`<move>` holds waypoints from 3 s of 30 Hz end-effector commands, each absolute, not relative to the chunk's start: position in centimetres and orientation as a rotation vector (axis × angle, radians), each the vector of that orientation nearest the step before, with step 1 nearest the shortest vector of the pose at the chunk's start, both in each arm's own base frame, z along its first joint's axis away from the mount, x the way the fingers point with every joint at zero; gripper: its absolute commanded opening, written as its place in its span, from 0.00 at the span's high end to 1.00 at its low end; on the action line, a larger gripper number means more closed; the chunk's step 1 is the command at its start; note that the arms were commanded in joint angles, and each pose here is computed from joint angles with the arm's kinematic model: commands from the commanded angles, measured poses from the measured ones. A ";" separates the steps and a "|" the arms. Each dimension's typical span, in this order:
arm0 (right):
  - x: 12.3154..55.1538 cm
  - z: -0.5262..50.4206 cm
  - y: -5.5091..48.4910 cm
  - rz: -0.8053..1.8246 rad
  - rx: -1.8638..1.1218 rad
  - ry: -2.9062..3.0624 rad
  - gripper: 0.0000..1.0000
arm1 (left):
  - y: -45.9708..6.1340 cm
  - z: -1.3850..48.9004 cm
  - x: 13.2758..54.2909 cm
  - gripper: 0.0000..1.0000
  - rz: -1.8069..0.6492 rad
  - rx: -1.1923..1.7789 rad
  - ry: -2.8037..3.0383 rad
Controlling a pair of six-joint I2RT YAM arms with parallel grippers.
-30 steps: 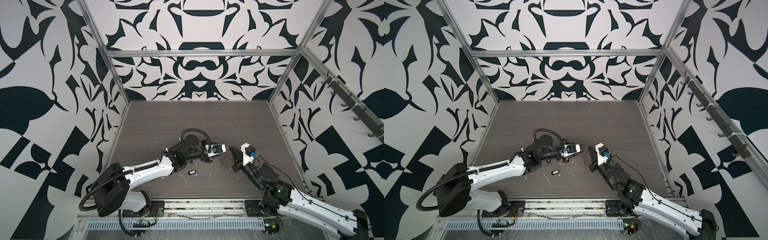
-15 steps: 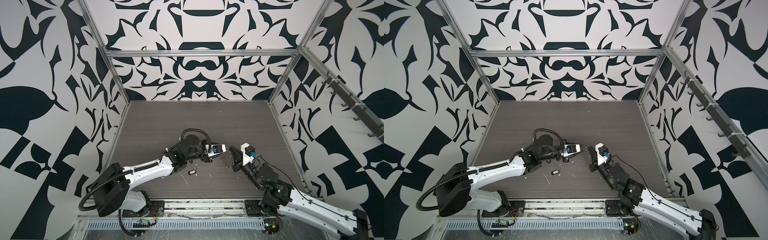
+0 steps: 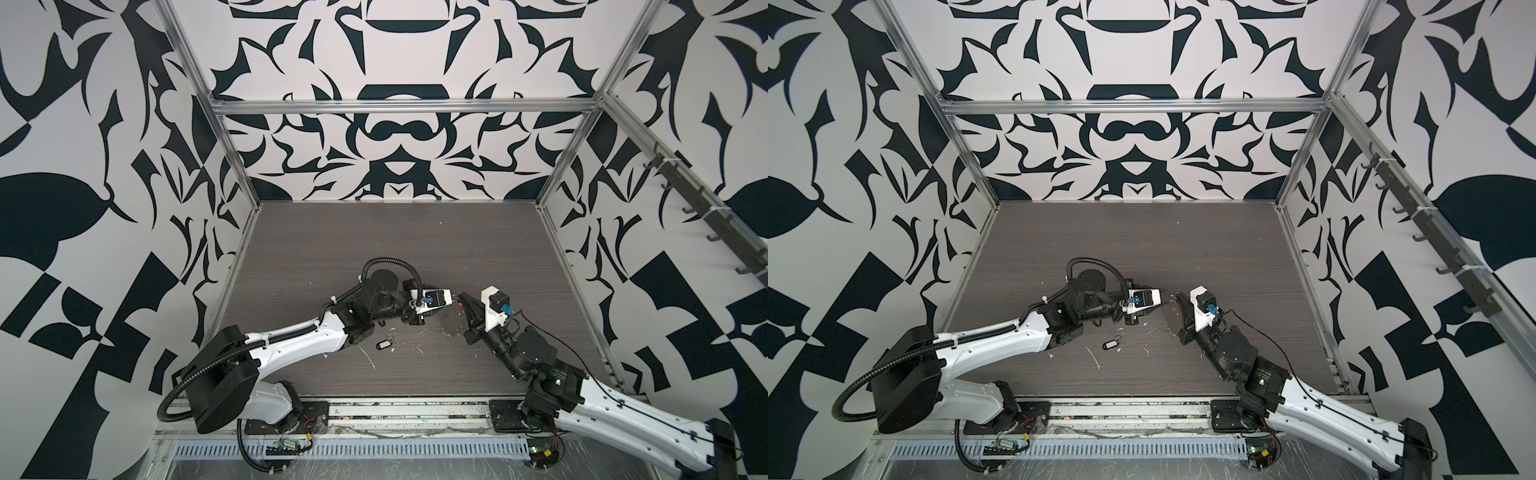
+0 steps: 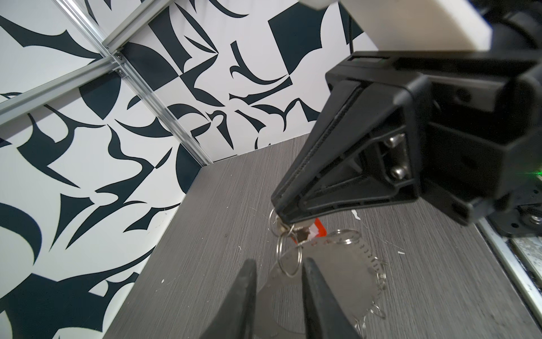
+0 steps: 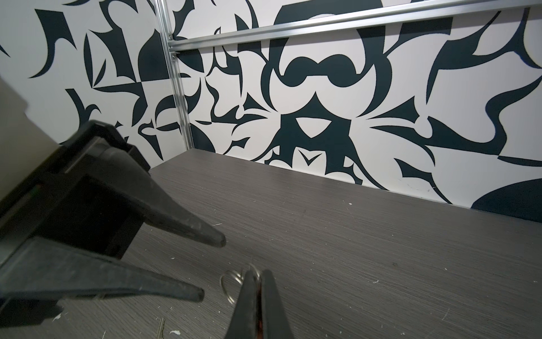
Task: Attach keys to a key ring
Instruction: Insert the key into the keyring.
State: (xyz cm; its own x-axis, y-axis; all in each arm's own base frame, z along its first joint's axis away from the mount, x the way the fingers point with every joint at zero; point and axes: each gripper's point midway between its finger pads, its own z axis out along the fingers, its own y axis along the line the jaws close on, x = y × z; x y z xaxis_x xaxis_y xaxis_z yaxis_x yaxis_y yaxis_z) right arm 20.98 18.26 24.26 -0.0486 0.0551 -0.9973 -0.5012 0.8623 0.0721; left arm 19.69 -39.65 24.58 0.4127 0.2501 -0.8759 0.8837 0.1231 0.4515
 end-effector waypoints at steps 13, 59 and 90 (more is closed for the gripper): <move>21.1 26.8 18.2 0.504 -0.316 1.506 1.00 | -39.9 25.8 19.3 0.70 -0.649 1.421 1.056; 20.9 26.7 18.7 0.514 -0.348 1.509 1.00 | -41.0 24.5 19.9 0.76 -0.651 1.475 1.101; 21.1 26.8 17.9 0.509 -0.296 1.502 1.00 | -40.9 24.4 20.0 1.00 -0.635 1.485 1.111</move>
State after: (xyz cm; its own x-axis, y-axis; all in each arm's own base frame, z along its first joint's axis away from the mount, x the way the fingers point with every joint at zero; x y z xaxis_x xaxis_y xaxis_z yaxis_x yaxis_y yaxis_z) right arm 20.94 18.53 24.07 -0.0538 0.0482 -0.9974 -0.5133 0.8554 0.0690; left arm 20.02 -40.96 23.54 0.3929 0.3062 -0.8671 0.9016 0.0571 0.4288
